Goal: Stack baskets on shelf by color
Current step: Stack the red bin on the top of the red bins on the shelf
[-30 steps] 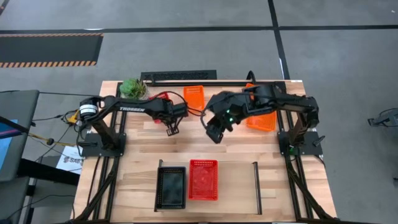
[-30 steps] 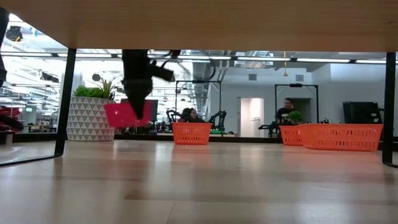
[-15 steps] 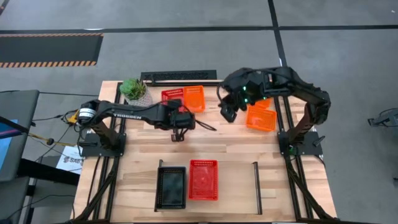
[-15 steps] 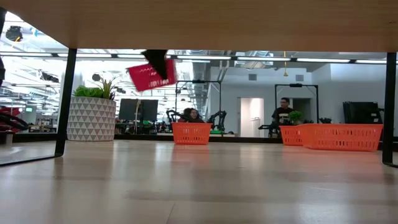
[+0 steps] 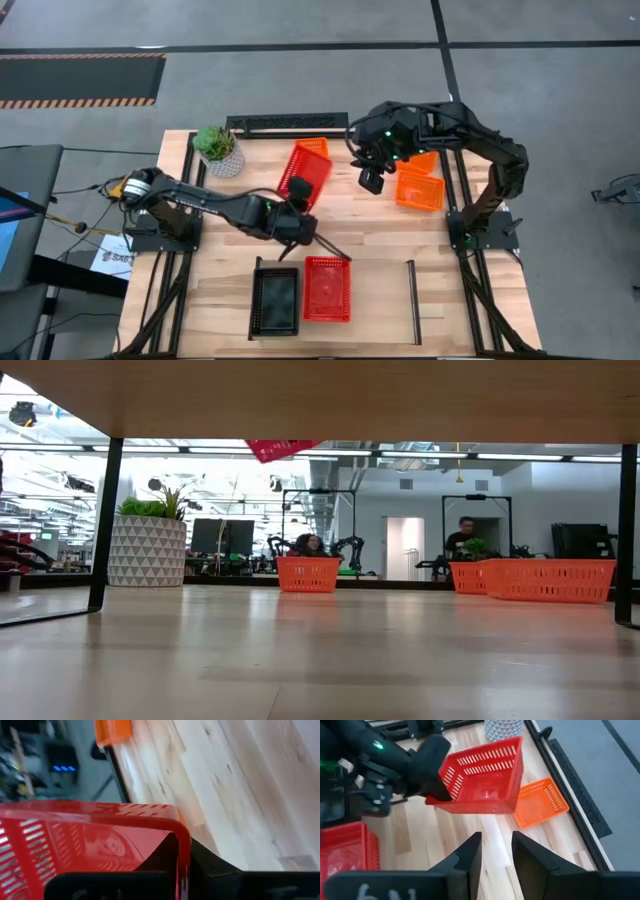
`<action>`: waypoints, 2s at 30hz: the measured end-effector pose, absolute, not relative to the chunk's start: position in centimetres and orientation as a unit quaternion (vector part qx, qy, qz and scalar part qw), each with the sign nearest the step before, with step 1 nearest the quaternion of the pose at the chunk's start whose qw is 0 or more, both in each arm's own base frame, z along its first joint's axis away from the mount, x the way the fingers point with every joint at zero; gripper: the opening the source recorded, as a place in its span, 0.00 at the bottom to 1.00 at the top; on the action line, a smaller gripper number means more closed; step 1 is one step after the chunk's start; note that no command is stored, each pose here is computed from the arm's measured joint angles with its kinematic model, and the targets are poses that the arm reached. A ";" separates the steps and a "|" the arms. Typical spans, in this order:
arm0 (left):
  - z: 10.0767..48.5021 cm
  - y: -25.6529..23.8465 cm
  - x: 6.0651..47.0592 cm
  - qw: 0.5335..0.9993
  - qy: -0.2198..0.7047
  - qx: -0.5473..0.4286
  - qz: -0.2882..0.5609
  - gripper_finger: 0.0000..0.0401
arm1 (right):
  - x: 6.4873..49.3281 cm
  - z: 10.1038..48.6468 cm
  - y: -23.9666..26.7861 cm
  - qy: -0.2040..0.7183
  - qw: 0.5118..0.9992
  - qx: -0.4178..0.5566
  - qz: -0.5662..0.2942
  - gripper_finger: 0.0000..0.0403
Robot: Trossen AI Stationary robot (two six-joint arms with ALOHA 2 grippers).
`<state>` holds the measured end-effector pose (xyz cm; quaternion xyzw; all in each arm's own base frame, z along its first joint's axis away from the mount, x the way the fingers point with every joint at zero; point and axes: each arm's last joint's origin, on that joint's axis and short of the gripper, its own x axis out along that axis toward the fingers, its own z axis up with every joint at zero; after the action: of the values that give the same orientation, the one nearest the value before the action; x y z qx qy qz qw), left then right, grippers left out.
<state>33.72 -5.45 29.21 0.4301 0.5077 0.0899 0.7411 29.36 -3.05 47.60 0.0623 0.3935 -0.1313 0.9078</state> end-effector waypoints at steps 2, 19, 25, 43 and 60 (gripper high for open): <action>29.3 -5.8 33.8 0.734 0.500 0.452 0.089 0.00 | 29.5 47.5 -3.1 0.395 0.908 0.051 -0.126 0.36; 29.9 -6.8 34.5 0.721 0.461 0.513 0.062 0.00 | 30.6 47.8 -4.6 0.358 0.920 -0.004 -0.161 0.54; 30.2 -6.8 35.0 0.718 0.444 0.534 0.053 0.00 | 31.7 47.4 -4.9 0.349 0.923 0.005 -0.165 0.54; 30.3 -6.4 34.9 0.669 0.457 0.581 0.072 0.00 | 33.6 44.5 -5.6 0.419 0.888 0.041 -0.184 0.51; 30.8 -6.3 35.3 0.584 0.459 0.665 0.076 0.00 | 32.7 44.0 -6.0 0.451 0.862 0.087 -0.216 0.21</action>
<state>35.25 -6.29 30.84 0.6648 0.4591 0.0757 0.5844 32.70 -6.03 44.00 0.0875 0.4510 -0.2156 0.8617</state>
